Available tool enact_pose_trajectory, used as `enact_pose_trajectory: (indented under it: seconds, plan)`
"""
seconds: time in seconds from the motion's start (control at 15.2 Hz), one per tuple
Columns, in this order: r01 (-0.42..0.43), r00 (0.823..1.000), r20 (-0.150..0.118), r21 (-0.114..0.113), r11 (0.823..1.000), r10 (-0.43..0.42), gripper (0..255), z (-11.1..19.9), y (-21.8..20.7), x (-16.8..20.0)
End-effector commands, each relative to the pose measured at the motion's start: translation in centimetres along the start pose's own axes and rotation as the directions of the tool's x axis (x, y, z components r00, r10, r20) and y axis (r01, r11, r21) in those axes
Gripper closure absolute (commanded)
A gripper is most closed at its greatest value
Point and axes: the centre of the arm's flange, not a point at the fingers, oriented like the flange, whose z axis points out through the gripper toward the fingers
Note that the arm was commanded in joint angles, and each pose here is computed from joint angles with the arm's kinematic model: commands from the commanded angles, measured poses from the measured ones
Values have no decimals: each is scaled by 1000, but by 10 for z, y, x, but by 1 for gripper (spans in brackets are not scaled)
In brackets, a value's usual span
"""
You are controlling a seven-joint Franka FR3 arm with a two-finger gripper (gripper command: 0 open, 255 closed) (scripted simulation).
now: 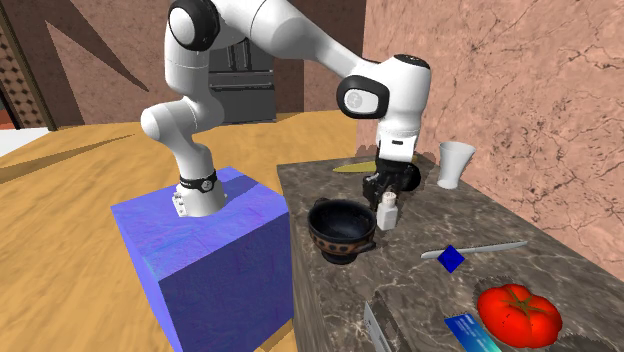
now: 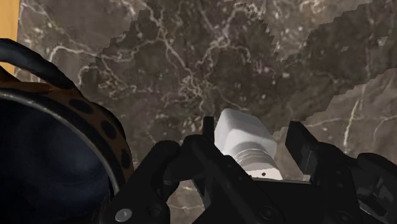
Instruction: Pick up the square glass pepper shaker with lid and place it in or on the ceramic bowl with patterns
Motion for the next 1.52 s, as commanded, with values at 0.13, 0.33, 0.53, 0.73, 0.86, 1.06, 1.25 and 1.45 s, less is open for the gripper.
enact_pose_trajectory:
  seconds: [0.13, 0.33, 0.53, 0.73, 0.86, 1.06, 1.25, 1.45]
  plan:
    - [0, 1000, 0, 0, 1000, 0, 255, 0, 0, 0]
    - [0, 1000, 0, 0, 1000, 0, 255, 0, 0, 0]
    - [0, 1000, 0, 0, 1000, 0, 255, 0, 0, 0]
    - [0, 1000, 0, 0, 1000, 0, 255, -16, -1, -1]
    - [0, 1000, 0, 0, 1000, 0, 255, -26, -1, -2]
    - [0, 1000, 0, 0, 1000, 0, 255, -42, -1, -4]
    - [0, 1000, 0, 0, 1000, 0, 255, -58, -2, -5]
    - [0, 1000, 0, 0, 1000, 0, 255, -74, -3, -7]
